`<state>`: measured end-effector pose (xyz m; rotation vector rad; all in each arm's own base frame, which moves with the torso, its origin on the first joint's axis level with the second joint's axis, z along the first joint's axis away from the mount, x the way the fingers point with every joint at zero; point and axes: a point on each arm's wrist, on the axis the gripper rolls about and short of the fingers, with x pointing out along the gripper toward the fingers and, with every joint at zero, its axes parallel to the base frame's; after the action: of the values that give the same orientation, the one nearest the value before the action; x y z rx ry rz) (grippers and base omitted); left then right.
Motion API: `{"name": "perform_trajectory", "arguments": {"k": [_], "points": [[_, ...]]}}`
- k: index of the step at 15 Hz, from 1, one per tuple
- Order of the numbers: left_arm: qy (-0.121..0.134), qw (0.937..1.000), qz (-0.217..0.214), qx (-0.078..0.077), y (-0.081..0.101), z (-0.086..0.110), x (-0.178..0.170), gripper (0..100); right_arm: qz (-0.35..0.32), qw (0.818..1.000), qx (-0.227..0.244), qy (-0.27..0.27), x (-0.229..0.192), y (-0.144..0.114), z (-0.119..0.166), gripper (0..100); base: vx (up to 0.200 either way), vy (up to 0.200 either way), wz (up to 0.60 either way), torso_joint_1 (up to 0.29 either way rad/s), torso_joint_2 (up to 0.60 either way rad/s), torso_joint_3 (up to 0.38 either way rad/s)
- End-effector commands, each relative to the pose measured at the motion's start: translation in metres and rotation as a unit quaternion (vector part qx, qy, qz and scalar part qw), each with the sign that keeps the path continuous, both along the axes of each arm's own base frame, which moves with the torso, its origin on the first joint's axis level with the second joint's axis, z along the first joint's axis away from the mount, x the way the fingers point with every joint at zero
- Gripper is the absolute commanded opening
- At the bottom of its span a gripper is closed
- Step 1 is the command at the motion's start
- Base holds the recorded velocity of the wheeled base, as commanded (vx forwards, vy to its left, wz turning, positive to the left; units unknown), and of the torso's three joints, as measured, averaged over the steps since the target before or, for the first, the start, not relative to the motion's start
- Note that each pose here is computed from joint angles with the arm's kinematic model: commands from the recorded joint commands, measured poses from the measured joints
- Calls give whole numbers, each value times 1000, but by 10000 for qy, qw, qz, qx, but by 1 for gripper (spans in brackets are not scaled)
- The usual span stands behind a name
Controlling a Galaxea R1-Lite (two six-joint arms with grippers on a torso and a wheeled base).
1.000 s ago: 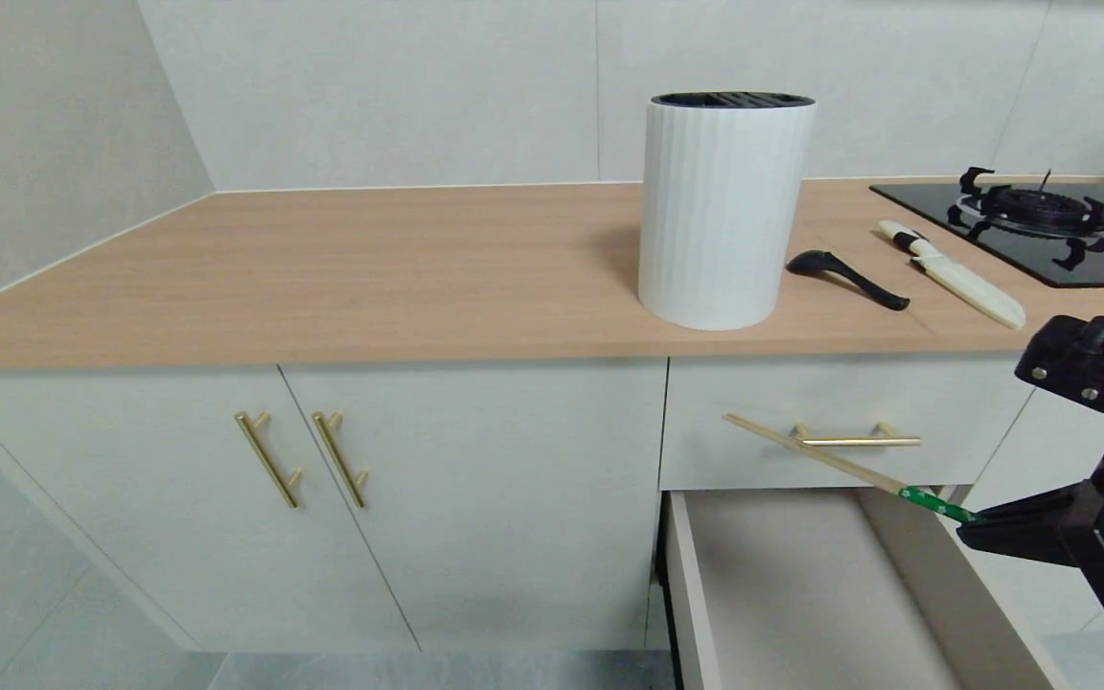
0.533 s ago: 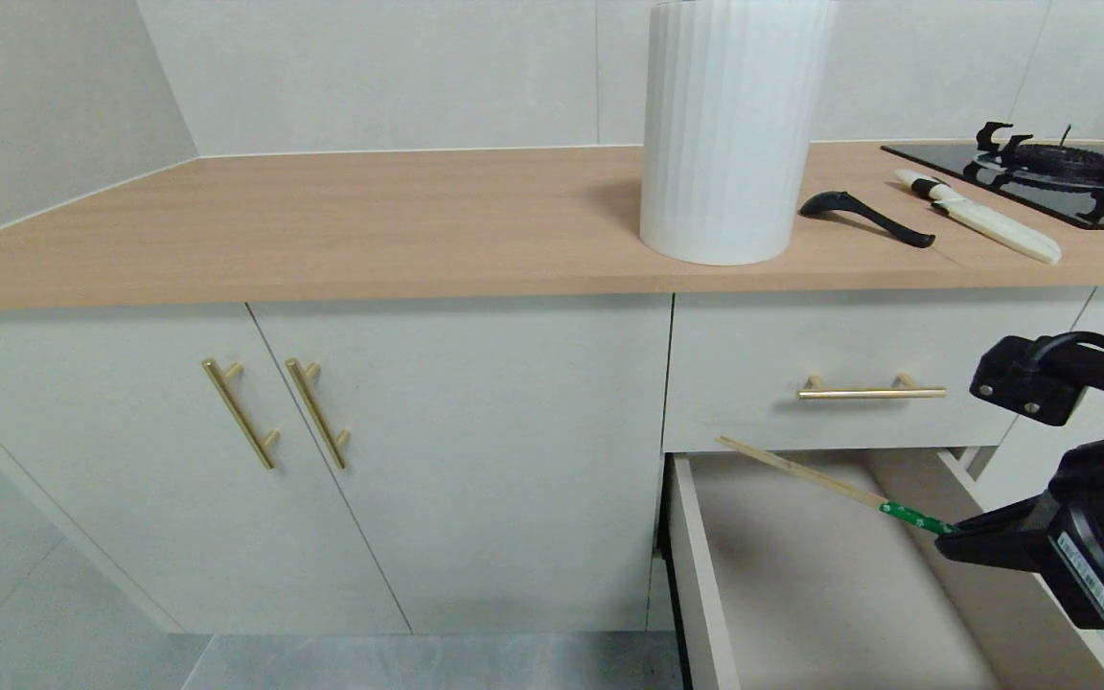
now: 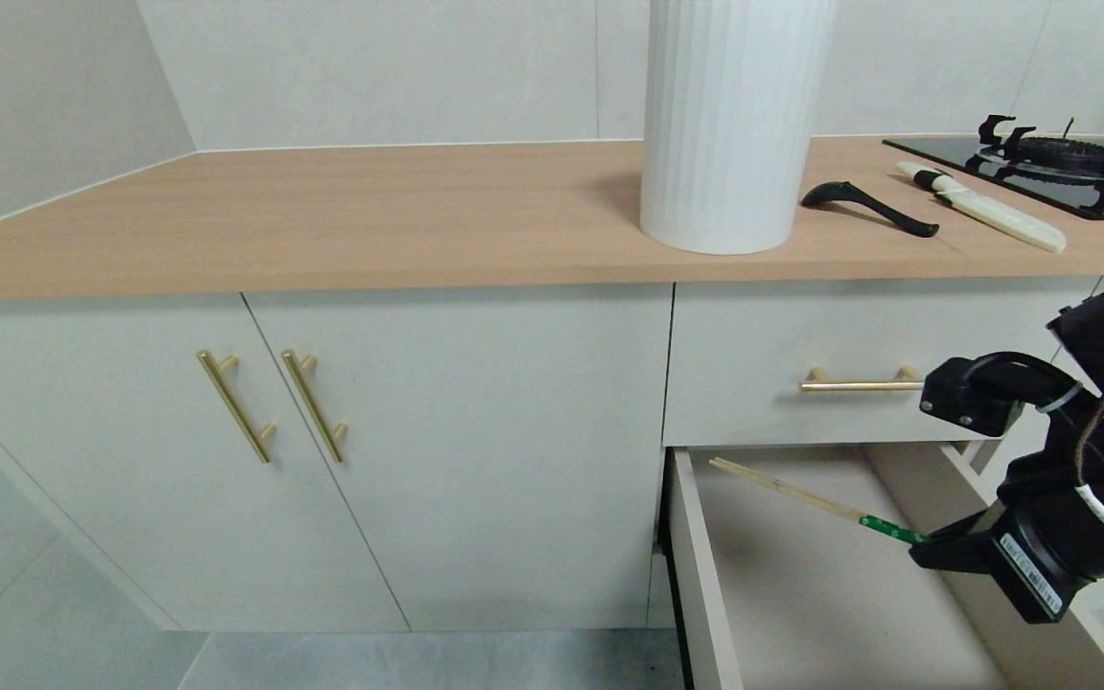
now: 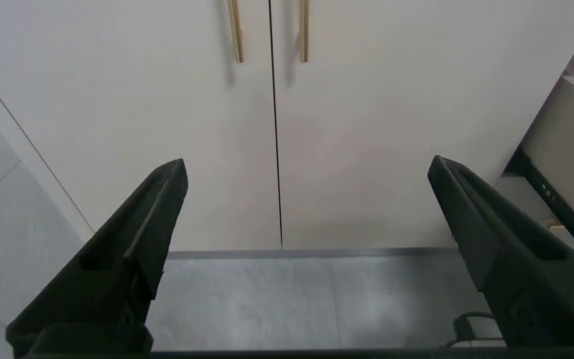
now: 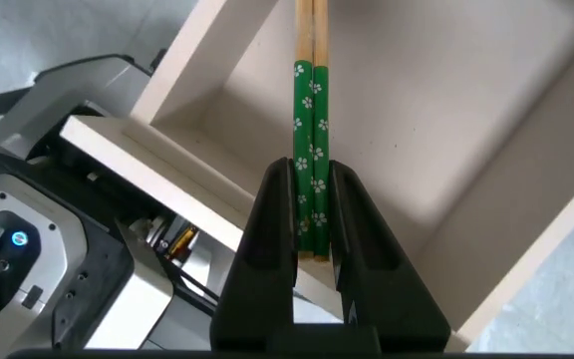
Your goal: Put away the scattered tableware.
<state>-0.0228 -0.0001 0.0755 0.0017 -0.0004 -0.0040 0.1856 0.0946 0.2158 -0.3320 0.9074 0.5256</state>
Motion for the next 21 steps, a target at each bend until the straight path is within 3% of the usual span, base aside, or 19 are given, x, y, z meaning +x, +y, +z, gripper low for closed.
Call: {"name": "perform_trajectory", "arguments": {"k": [1, 8, 13, 21], "points": [[2, 10000, -3, -1, 0, 0, 0, 100, -47, 9996, -118, 247, 12, 5, -11, 0, 0, 0, 0, 0, 0, 0], [2, 10000, 5, -1, 0, 0, 0, 100, -938, 9931, -341, 616, 67, 17, -48, 0, 0, 0, 0, 0, 0, 0], [2, 10000, -3, -1, 0, 0, 0, 100, -1647, 9807, -50, 1054, 103, 38, -72, 0, 0, 0, 0, 0, 0, 0], [2, 10000, 5, -1, 0, 0, 0, 100, -2083, 9701, -136, 1235, 136, 56, -126, 0, 0, 0, 0, 0, 0, 0]]}}
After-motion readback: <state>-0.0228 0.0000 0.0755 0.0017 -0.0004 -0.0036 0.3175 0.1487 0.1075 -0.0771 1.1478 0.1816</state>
